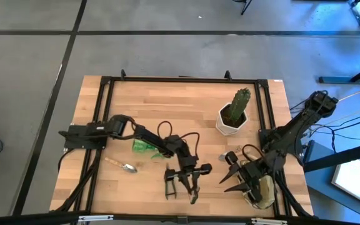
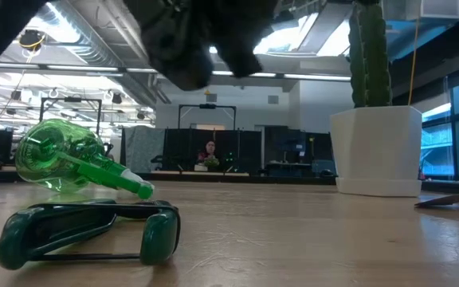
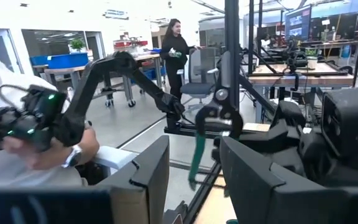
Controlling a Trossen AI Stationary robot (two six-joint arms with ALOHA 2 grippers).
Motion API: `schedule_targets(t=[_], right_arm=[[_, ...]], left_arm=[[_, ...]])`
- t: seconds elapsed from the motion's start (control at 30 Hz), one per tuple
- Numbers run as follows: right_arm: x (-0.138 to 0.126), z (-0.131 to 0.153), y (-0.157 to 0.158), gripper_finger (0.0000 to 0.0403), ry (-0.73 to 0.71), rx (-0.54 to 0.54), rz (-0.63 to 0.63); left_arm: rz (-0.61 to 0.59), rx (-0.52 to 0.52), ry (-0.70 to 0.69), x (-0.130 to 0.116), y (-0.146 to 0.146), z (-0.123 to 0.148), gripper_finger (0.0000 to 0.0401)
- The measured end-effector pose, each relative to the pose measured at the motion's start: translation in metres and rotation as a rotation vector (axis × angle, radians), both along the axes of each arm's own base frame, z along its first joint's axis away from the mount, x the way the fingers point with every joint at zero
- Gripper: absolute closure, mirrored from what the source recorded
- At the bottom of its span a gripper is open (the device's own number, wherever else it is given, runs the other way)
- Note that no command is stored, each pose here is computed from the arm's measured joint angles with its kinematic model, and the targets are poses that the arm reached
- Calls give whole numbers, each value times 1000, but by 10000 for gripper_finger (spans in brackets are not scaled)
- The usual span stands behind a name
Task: Pick & Place Garden tools in Gardening bag
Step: Put the top grafting pruner into the side pocket of the white bag
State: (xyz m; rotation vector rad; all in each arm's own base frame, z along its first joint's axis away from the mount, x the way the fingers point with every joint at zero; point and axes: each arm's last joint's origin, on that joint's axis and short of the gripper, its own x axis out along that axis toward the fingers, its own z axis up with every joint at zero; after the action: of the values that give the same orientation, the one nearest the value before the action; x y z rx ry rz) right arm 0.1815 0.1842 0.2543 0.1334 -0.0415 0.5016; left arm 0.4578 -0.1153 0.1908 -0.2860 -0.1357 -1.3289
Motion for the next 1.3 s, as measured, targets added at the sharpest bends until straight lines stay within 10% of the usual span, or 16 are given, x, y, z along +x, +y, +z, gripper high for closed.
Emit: schedule_targets(t=[0.73, 1.3], right_arm=[[0, 5, 0, 258, -24, 49, 50], [0, 0, 2, 258, 66, 123, 57]], left_arm=[[-110, 85, -135, 25, 17, 25, 343], [125, 22, -49, 39, 22, 15, 343]])
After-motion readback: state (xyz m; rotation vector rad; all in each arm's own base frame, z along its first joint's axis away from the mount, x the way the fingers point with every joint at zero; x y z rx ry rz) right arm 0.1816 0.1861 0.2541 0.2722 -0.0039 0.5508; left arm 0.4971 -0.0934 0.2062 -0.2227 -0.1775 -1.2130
